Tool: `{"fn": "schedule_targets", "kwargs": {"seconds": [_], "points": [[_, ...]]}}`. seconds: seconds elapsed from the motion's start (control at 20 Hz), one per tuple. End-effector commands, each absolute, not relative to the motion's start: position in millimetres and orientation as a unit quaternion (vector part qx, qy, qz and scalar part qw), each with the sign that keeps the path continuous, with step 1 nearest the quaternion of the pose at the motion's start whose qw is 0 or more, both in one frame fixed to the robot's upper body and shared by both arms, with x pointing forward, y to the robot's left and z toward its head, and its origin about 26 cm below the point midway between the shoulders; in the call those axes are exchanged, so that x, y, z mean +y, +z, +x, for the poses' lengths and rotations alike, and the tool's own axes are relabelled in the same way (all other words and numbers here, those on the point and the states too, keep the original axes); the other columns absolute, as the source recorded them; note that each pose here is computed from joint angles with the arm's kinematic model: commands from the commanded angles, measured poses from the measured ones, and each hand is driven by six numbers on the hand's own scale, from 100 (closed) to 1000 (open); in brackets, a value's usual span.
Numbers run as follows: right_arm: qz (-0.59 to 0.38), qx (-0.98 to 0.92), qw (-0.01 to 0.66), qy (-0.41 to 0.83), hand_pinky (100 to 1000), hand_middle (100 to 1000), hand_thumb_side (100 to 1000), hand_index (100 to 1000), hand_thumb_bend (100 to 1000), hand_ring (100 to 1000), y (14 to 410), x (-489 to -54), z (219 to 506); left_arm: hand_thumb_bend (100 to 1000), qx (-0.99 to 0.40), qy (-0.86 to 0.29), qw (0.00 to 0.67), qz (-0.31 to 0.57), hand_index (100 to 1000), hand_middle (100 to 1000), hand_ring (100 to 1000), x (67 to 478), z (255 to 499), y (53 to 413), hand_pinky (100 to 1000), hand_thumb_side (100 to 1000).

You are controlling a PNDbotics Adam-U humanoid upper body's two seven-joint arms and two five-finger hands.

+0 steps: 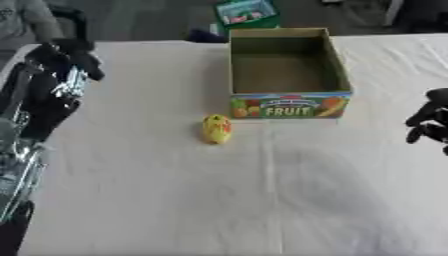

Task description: Pick up objects on the table and place them in the box.

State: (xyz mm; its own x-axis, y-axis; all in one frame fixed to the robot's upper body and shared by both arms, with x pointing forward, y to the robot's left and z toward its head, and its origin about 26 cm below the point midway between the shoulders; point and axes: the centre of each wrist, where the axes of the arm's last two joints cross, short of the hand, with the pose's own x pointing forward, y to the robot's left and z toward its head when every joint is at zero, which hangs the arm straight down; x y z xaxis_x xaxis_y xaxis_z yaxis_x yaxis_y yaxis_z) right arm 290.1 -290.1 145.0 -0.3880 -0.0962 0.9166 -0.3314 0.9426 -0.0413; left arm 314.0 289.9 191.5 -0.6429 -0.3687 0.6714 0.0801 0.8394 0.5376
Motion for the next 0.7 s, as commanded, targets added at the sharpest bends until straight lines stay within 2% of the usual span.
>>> {"fn": "schedule_targets", "kwargs": {"seconds": [0.05,0.15,0.3,0.55,0.7], "points": [[0.126,-0.832,0.527,0.121,417,506,666,685,100,552,153.4,-290.7,288.9,100,-0.846,-0.355,0.381,0.111,701,510,533,288.5,314.6,212.2,590,189],[0.127,-0.831,0.527,0.121,417,506,666,685,100,552,153.3,-290.7,288.9,100,-0.832,-0.398,0.367,0.123,697,507,529,285.4,317.7,219.1,586,128],[0.127,-0.831,0.528,0.122,417,506,666,685,100,552,152.9,-290.7,288.8,110,-0.809,-0.454,0.343,0.146,694,507,528,280.8,323.0,228.4,583,125],[0.13,-0.83,0.528,0.125,417,506,663,685,100,552,152.8,-289.9,289.0,270,-0.763,-0.532,0.314,0.191,701,519,535,270.8,338.2,237.2,577,163],[0.132,-0.829,0.529,0.126,417,506,662,685,100,551,152.5,-289.6,289.0,318,-0.733,-0.569,0.309,0.209,700,522,536,262.2,352.2,233.3,572,186]]}}
